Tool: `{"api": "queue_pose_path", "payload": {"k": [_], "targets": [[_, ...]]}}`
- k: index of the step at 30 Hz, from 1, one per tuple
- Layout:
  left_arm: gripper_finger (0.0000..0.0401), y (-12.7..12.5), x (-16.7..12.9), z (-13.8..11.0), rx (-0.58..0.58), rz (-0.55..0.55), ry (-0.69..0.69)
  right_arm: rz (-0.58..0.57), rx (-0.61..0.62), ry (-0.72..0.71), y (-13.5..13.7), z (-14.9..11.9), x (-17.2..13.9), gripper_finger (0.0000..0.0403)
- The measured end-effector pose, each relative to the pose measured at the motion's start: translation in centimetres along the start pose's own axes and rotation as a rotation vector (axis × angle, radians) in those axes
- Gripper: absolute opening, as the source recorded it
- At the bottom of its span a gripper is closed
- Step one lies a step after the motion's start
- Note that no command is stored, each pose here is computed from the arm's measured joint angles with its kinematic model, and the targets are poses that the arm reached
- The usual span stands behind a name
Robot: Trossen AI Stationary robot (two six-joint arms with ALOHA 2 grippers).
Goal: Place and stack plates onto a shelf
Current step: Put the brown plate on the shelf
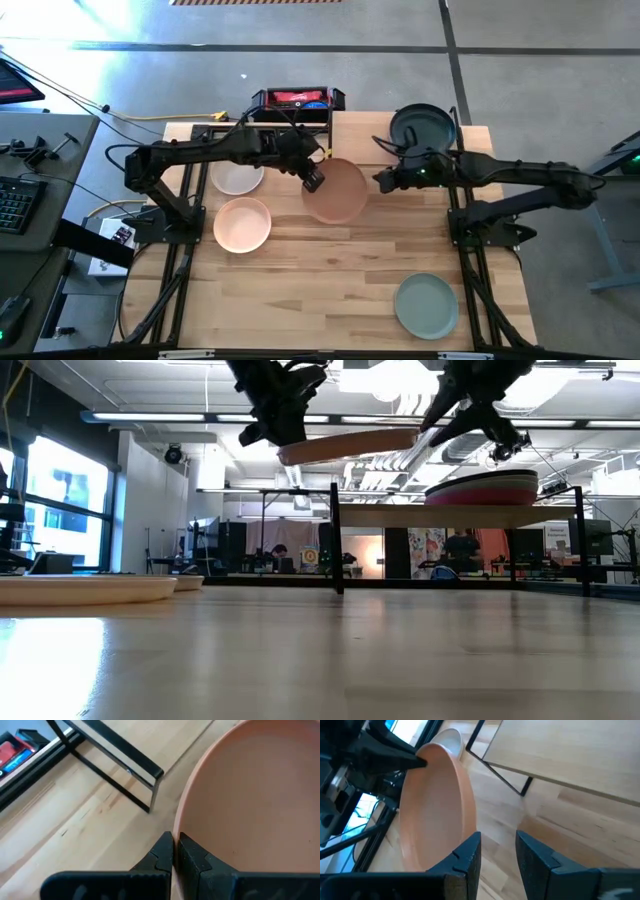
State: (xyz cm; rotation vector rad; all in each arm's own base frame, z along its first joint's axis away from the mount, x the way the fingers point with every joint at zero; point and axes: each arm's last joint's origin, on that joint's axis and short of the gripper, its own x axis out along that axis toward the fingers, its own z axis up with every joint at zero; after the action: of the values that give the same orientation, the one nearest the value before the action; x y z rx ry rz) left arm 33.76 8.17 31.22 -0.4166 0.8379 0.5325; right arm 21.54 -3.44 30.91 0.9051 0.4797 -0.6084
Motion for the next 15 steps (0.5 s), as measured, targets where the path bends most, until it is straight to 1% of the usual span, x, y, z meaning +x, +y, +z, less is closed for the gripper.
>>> {"api": "queue_pose_path", "payload": {"k": [5,15], "targets": [[0.0001,0.1,0.0,0.0,-0.003,0.021,-0.006,0.036,-0.007,0.008,0.6,-0.1,1.0,0.0103],[0.0001,0.1,0.0,0.1,-0.005,0.034,-0.022,0.03,-0.013,0.058,0.8,-0.4,2.3,0.0103]]}}
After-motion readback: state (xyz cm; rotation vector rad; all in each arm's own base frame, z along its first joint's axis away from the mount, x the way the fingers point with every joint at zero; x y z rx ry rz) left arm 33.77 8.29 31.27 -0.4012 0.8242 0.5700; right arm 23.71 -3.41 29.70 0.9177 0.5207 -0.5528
